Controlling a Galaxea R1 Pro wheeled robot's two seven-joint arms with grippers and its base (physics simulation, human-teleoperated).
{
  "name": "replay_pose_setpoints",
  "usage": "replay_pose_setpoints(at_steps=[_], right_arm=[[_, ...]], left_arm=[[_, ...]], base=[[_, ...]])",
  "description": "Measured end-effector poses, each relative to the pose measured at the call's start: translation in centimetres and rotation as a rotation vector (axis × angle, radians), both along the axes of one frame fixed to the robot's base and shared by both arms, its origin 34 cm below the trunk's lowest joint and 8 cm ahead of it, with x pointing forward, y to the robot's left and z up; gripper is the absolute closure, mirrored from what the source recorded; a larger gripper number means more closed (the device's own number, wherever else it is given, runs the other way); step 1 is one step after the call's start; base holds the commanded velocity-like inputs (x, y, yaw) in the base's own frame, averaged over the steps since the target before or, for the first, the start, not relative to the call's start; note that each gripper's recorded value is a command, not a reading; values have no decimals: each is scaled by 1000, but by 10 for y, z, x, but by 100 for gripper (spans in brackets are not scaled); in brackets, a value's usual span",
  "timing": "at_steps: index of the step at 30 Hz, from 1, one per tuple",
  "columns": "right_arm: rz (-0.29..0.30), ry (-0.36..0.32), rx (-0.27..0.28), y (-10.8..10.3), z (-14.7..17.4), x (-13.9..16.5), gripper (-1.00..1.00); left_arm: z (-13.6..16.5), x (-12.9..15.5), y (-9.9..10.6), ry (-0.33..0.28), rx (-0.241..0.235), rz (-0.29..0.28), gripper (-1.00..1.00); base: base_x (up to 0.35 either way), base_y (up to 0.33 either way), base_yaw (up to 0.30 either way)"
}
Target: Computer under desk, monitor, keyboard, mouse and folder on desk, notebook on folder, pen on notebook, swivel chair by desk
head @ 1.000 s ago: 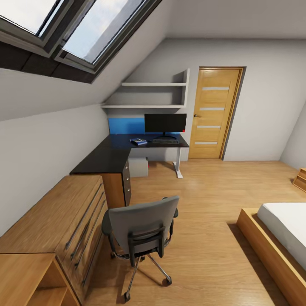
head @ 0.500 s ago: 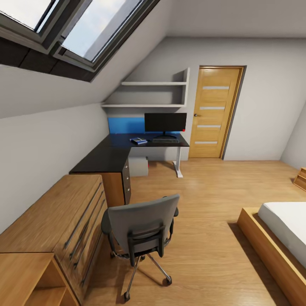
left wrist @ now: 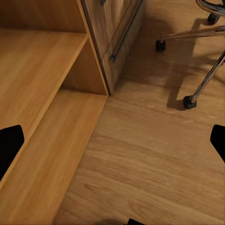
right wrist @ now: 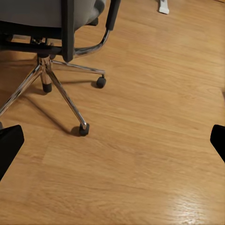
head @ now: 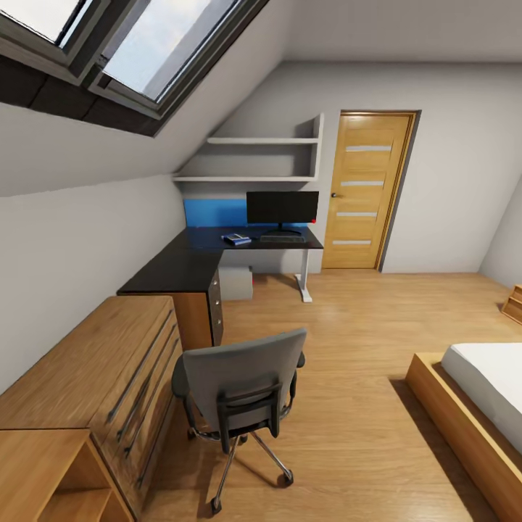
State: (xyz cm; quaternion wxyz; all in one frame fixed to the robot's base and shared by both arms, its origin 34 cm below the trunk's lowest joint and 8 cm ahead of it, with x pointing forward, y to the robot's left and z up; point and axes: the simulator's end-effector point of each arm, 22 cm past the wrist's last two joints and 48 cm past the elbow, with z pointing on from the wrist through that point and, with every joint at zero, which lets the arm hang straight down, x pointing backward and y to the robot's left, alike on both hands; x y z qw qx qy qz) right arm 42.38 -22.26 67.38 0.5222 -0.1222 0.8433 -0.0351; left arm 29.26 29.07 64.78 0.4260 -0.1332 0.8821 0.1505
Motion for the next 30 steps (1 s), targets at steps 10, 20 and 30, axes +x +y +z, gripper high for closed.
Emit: replay_pose_setpoints(at_steps=[10, 20, 30], right_arm=[[0, -1, 3, 2, -12, 2, -100], [4, -3, 5, 4, -24, 4, -100], [-8, -8, 10, 3, -37, 8, -100]], left_arm=[[-12, 2, 0, 0, 0, 0, -100], [-25, 4, 0, -1, 0, 0, -100], [-33, 21, -6, -31, -11, -1, -100]], base=[[0, 0, 0], [0, 0, 0], [0, 0, 0]])
